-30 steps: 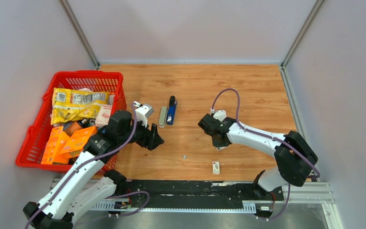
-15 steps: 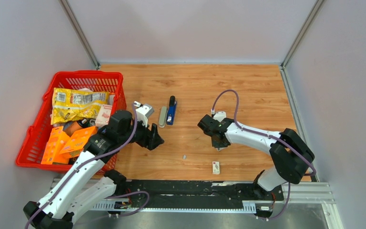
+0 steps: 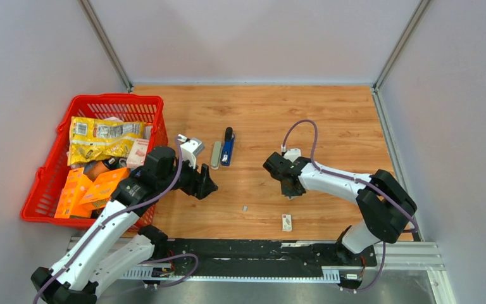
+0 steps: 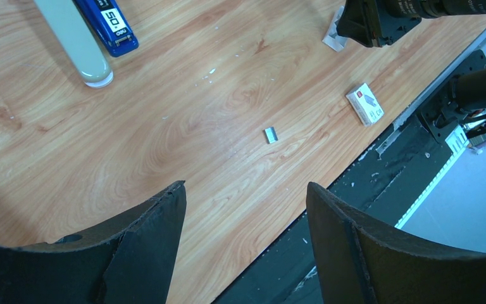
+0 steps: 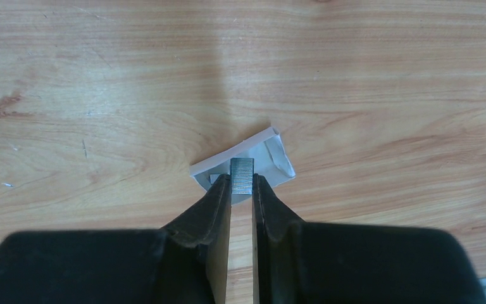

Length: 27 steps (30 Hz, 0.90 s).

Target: Unload the staples from the stapler

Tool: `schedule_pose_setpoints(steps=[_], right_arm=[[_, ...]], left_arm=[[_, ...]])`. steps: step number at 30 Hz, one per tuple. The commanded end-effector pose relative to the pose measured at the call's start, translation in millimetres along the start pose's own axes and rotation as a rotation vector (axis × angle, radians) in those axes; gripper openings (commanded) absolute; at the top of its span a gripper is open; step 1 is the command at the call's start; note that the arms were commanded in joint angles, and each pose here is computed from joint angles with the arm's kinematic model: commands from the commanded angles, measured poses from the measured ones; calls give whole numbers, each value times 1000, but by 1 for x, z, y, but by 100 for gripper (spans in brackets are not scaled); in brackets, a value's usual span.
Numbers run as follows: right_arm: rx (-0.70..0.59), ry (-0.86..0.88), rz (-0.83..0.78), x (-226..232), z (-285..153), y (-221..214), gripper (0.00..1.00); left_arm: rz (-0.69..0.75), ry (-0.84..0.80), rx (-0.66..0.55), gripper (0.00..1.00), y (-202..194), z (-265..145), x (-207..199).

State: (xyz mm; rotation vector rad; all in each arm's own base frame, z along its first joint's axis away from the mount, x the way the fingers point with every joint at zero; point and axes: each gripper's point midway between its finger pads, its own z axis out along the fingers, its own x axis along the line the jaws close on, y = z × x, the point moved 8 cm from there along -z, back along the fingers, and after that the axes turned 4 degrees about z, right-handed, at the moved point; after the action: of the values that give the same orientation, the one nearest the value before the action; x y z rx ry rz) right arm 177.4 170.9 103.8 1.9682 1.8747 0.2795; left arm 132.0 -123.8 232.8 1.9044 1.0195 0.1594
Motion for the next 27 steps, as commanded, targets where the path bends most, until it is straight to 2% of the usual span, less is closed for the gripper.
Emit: schedule_pose_setpoints(steps=[1,13,18,20,27], right_arm=[[-18,-1,49,2,5,2,17],[-3,-15,115,2,12,2,19],[3,-12,117,3,13,1,25],[0,-9,120,2,12,2,32],[-29,-18,129,-1,1,10,36]], left_arm=[[26,-9,-14,77,3,0,-1],[24,-7,-15,77,2,0,0],[28,-11,-20,77,3,-1,-1],[26,-9,-16,77,2,0,-1],[26,-12,-15,77,2,0,-1]])
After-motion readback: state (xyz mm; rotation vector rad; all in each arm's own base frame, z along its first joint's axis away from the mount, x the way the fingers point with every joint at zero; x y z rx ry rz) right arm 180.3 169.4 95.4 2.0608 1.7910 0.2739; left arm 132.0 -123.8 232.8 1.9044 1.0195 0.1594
